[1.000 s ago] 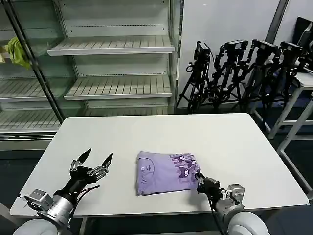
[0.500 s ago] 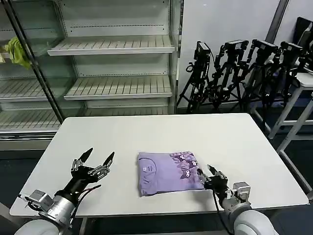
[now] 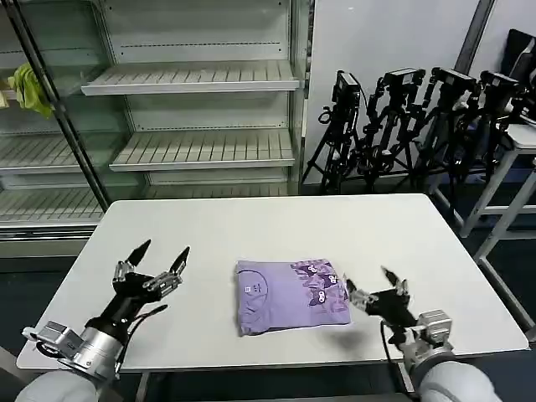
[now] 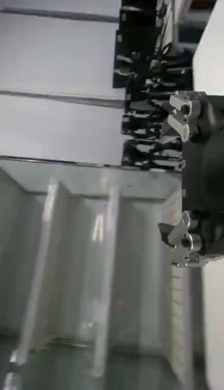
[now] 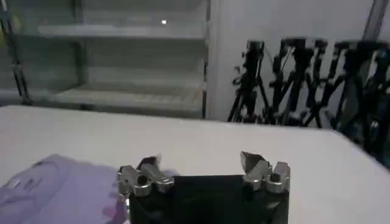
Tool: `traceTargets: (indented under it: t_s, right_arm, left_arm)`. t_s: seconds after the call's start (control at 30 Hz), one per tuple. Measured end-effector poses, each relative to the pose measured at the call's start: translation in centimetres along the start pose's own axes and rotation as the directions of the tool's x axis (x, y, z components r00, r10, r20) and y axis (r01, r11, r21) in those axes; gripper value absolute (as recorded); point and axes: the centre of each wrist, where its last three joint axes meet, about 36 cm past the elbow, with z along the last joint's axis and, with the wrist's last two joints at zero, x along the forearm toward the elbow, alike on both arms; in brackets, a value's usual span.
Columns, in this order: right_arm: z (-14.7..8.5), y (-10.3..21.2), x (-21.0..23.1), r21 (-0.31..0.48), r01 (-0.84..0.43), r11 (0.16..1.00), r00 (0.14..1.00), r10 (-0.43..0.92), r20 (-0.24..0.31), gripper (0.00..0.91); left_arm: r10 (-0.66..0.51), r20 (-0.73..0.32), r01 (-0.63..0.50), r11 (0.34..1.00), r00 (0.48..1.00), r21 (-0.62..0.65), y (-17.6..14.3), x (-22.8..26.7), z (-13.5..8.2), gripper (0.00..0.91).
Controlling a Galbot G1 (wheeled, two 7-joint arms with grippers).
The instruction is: Fold and organize the clothes.
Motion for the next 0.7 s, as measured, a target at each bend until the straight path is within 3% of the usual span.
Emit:
traceTargets:
  t_s: [0.37,0.7]
  right_arm:
    - [-5.1,-3.6,2.5,0.143,-0.129,0.981,0.967,0.092,0.238,0.907]
    - [-7.0,-6.1,4.7,0.209,-0.236,0.949,0.924,0.153,0.35,0.907]
  left_arm:
    - [0.011,0.158,0.006,0.994,0.987,-0.112,1.3,-1.0,-1.4,0.907]
    - [0.099,0.228,-0.046,0.973,0.969,-0.224,2.6,-1.8,-2.2,0.907]
